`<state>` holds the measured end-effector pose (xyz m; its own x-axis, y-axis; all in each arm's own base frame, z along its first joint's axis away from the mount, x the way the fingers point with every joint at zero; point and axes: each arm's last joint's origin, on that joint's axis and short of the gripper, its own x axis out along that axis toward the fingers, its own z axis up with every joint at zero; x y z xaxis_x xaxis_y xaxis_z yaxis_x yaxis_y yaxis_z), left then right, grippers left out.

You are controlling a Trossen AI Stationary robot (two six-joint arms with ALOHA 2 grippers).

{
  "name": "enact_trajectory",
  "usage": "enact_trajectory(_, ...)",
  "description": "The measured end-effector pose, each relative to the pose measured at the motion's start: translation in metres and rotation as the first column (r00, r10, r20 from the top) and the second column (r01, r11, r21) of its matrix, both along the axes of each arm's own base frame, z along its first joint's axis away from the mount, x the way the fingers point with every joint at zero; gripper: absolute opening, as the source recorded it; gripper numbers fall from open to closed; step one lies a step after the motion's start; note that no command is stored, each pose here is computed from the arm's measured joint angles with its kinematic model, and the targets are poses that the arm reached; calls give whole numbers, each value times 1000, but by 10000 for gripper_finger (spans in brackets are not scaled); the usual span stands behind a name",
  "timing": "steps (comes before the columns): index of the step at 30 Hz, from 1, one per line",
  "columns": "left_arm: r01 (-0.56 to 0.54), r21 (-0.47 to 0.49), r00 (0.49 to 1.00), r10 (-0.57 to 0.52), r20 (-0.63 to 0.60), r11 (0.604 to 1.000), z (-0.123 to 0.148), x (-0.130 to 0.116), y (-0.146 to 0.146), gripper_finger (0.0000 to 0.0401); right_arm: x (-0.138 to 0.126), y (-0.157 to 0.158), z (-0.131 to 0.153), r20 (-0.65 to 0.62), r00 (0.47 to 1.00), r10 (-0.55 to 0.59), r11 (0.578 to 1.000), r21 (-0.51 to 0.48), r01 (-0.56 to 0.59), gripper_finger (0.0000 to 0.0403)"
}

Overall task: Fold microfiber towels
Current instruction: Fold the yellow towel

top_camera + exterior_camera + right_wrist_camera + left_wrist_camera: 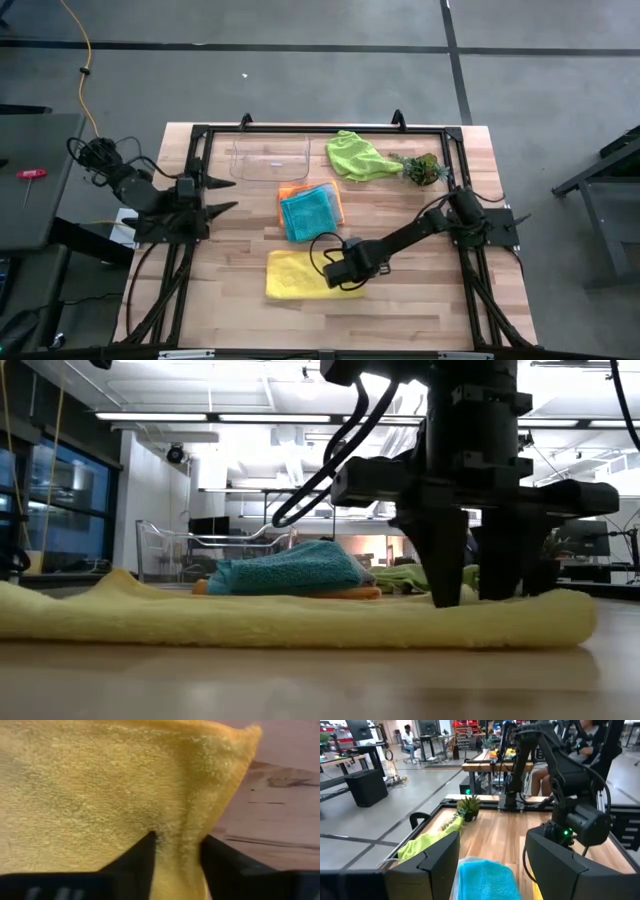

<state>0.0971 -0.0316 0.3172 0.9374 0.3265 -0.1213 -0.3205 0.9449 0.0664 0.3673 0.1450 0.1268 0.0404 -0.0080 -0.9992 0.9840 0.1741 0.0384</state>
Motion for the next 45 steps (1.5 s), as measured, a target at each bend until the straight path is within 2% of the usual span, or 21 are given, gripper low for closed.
enact_trajectory(4, -14, -11, 1000, 15, 24, 1000, 2, -5, 3, 216, -4, -1, 0, -31, 999, 15, 999, -40, -16, 42)
enact_trajectory(6, -25, -15, 999, 25, 32, 1000, 3, -7, 5, 216, -6, -1, 1, -42, 999, 33, 998, -51, -35, 12)
enact_trajectory(9, -26, -27, 999, 28, 43, 999, 3, -9, 6, 216, -13, 2, 2, -49, 997, 63, 995, -76, -67, 13)
enact_trajectory(13, -28, -46, 998, 30, 50, 999, 3, -9, 6, 216, -40, 7, 4, -80, 996, 28, 994, -104, -36, 4)
enact_trajectory(20, -43, -73, 997, 47, 61, 996, 4, -9, 6, 216, -120, 12, 20, -138, 989, -61, 993, -108, 47, 1)
enact_trajectory(24, -69, -109, 994, 78, 76, 992, 4, -9, 7, 216, -162, 9, 32, -113, 990, -89, 993, -88, 79, 1)
enact_trajectory(29, -84, -161, 990, 101, 95, 983, 4, -9, 7, 216, -193, -2, 53, -102, 993, -67, 996, -67, 60, 1)
enact_trajectory(32, -99, -163, 988, 116, 98, 982, 4, -9, 7, 216, -198, -9, 69, -17, 999, -46, 996, -78, 45, 0)
enact_trajectory(37, -128, -169, 982, 148, 113, 977, 5, -10, 8, 216, -187, -13, 88, 150, 988, -30, 998, -54, 38, 0)
enact_trajectory(45, -129, -167, 983, 149, 111, 977, 5, -9, 8, 216, -150, -7, 75, 325, 944, -49, 997, -36, 64, 0)
